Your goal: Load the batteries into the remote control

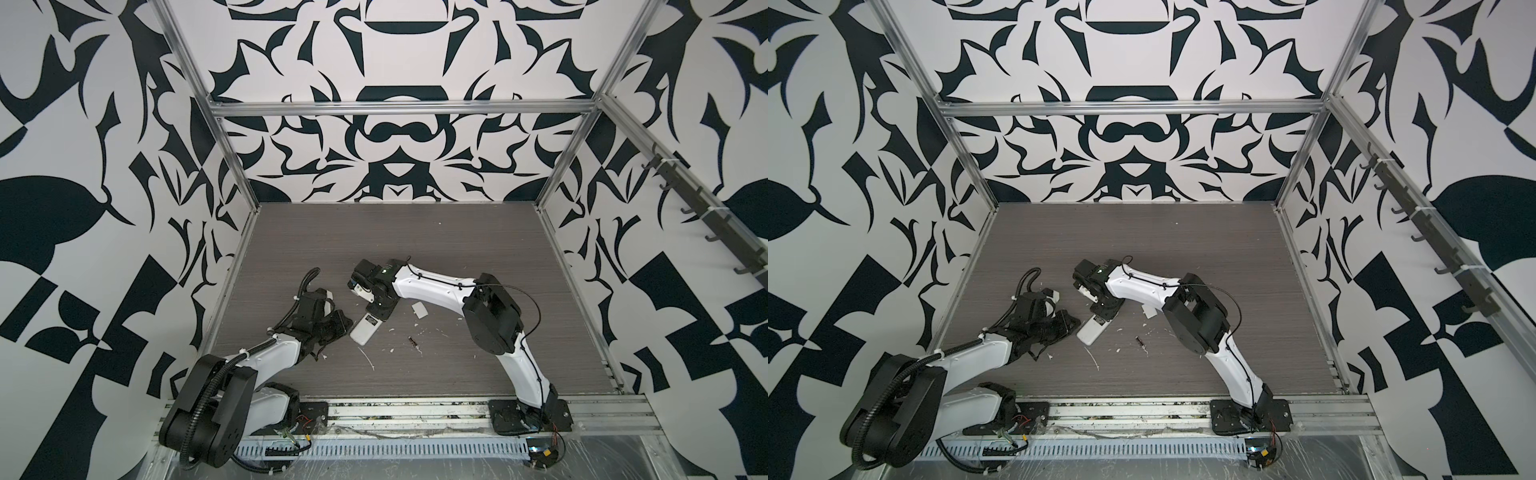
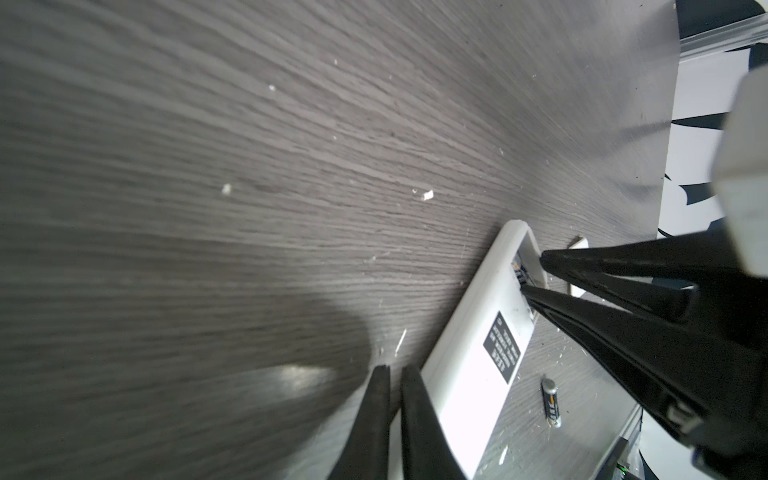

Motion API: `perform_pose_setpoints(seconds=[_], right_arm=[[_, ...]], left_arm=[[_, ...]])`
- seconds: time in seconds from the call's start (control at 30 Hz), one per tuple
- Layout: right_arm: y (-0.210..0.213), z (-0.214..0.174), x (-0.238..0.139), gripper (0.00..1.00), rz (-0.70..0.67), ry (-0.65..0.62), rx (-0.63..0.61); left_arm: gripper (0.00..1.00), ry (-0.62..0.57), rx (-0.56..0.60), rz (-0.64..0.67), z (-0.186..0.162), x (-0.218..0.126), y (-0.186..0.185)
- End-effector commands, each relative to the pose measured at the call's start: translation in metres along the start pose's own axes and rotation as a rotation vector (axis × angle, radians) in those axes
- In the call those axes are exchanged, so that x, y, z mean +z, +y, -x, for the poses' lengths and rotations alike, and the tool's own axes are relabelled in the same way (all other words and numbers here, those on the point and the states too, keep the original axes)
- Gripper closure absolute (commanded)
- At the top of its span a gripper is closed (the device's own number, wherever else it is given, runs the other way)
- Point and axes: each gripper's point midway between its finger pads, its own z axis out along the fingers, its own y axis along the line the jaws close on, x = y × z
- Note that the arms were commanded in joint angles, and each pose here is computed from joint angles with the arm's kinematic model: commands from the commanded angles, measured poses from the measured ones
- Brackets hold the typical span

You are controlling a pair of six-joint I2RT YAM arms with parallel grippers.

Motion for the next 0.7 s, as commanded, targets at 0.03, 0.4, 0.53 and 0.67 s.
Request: perform_pose_setpoints(seconds=[0.03,0.4,0.53,0.67], right_arm=[[0.004,0.004,-0.010,0.75,0.014,-0.021,-0.017],[0.001,-0.002,0.006,0.78,-0.020,0.020,-0.056],[-0.003,-0.007,0.012,0.77,-0.048,0.053,-0.084],[-0.006,-0.010,0.016,0.69,-0.091,0.074,-0.107]], left_arm=[[0.88,0.005,0.008,0.013,0.000,0.001,0.001],[0.88,0.006,0.006,0.016,0.000,0.000,0.001],[0.88,0.004,0.006,0.015,0.001,0.000,0.001],[0.88,0.003,0.008,0.014,0.001,-0.001,0.000]])
